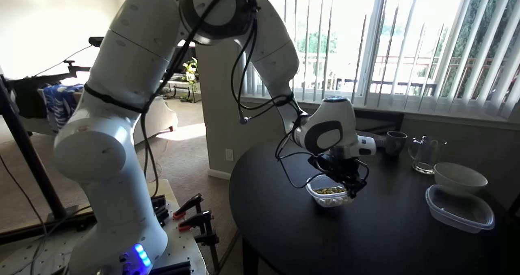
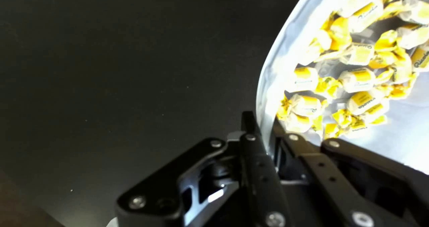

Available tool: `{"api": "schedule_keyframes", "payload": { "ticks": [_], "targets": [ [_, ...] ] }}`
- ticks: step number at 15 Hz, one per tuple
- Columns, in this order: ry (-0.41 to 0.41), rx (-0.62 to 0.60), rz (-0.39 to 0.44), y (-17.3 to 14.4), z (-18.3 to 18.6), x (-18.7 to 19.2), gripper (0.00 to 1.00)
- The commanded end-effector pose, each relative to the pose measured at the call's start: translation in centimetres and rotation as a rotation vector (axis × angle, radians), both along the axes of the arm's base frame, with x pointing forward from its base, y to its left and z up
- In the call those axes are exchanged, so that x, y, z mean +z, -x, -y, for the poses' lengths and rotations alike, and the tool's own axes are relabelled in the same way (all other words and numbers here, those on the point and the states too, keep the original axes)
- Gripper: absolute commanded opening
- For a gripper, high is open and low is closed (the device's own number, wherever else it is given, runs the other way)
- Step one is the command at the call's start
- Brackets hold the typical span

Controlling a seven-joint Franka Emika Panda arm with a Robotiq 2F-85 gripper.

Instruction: Pour the content in the clear bowl on the table

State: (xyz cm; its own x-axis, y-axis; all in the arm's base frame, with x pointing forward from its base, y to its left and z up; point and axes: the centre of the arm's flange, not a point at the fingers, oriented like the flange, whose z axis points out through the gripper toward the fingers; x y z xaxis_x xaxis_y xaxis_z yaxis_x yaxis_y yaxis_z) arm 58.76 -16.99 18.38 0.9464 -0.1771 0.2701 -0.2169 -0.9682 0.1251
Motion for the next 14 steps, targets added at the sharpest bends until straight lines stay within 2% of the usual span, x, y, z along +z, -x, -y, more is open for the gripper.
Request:
{"api": "schedule_keyframes", "payload": {
  "ticks": [1,4,8,12,14],
  "targets": [
    [0.114,-0.049,0.086,2.0,-2.9,2.7,0.02],
    [0.224,-0.068,0.241,1.7,-5.0,4.5,0.02],
    [0.323,-0.092,0.436,0.9,-7.3,6.8,0.02],
    [0.452,-0.115,0.603,0.5,-8.7,8.4,0.02],
    [0.526,-0.129,0.661,0.7,-9.3,8.8,0.02]
  ]
}}
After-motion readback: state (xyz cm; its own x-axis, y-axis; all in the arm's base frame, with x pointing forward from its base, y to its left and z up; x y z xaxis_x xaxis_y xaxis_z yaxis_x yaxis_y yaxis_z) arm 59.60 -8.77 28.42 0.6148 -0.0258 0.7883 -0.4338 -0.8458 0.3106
